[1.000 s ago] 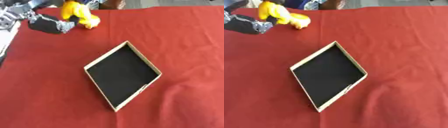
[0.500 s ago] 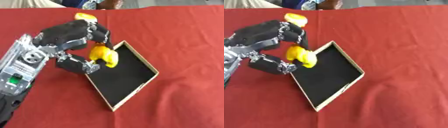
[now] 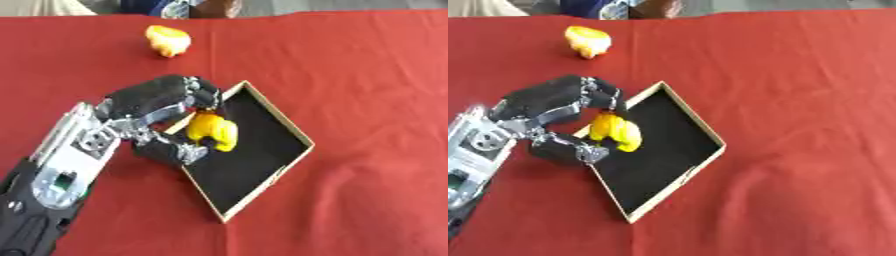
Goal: Pick up objects on the table and place them in the box.
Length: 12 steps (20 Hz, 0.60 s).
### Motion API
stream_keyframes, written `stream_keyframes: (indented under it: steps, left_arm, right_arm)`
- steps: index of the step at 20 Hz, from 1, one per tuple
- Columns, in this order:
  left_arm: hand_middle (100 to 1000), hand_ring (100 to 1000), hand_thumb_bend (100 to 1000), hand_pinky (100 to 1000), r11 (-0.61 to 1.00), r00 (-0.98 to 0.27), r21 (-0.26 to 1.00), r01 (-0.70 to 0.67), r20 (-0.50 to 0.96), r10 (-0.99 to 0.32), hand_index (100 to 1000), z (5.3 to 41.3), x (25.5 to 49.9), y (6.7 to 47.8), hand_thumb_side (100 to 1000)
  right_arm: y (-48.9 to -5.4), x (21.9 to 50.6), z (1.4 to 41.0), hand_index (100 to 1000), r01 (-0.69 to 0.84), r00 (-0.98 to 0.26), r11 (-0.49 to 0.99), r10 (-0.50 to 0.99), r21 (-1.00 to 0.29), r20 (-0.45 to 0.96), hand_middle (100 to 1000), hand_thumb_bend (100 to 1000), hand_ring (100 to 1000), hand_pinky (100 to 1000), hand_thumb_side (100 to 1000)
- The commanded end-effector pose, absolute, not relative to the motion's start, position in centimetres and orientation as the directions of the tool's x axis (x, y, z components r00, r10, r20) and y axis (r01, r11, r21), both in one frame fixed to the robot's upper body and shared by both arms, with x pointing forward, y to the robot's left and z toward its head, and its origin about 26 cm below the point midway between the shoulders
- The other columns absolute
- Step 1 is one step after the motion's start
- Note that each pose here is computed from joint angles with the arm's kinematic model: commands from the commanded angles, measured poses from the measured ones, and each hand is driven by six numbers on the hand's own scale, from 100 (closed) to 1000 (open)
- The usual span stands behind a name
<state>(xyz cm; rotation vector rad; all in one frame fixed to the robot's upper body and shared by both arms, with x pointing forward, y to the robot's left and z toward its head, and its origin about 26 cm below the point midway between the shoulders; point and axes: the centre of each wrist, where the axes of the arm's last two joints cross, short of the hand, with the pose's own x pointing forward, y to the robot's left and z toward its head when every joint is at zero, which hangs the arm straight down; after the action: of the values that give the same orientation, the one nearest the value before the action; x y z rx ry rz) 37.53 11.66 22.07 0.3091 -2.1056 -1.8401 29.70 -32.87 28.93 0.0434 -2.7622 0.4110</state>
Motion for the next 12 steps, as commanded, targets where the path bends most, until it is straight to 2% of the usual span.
stream_keyframes:
  steps: [1,2,3,4,5,8,12]
  left_arm:
    - [687,578,100,763,0.118,-0.916,0.993,0.026,0.071,-0.396,800,21.72,37.74,11.19,140]
    - [729,629,100,803,0.106,-0.916,0.994,0.023,0.063,-0.396,833,21.49,37.75,11.08,173]
    - [804,747,100,888,0.088,-0.917,0.996,0.018,0.052,-0.395,887,21.35,37.75,11.01,262]
    - [858,814,127,945,0.063,-0.918,0.998,0.011,0.035,-0.395,918,21.29,37.74,10.97,351]
    - [885,847,167,980,0.039,-0.919,0.999,0.002,0.018,-0.393,935,21.28,37.71,10.95,395]
    - [942,943,324,1000,-0.002,-0.920,1.000,-0.029,-0.027,-0.391,962,21.52,37.64,11.08,521]
    - [967,980,395,1000,-0.017,-0.909,0.998,-0.068,-0.069,-0.411,975,21.62,37.75,11.46,597]
  right_arm:
    - [-33.06,29.20,29.71,847,-0.057,-0.947,0.953,0.043,-0.299,0.318,774,100,802,907,524]
    - [-33.06,29.21,29.68,847,-0.057,-0.947,0.953,0.043,-0.299,0.319,774,100,802,907,524]
    - [-33.07,29.21,29.64,847,-0.057,-0.946,0.953,0.044,-0.299,0.321,774,100,802,907,524]
    - [-33.08,29.20,29.61,847,-0.057,-0.946,0.953,0.044,-0.298,0.323,774,100,801,906,524]
    - [-33.09,29.20,29.59,846,-0.057,-0.945,0.953,0.045,-0.298,0.323,774,100,801,906,524]
    - [-33.09,29.21,29.51,846,-0.058,-0.944,0.953,0.044,-0.296,0.328,775,100,801,906,524]
    - [-33.04,29.24,29.42,846,-0.061,-0.942,0.954,0.042,-0.293,0.333,775,100,801,906,524]
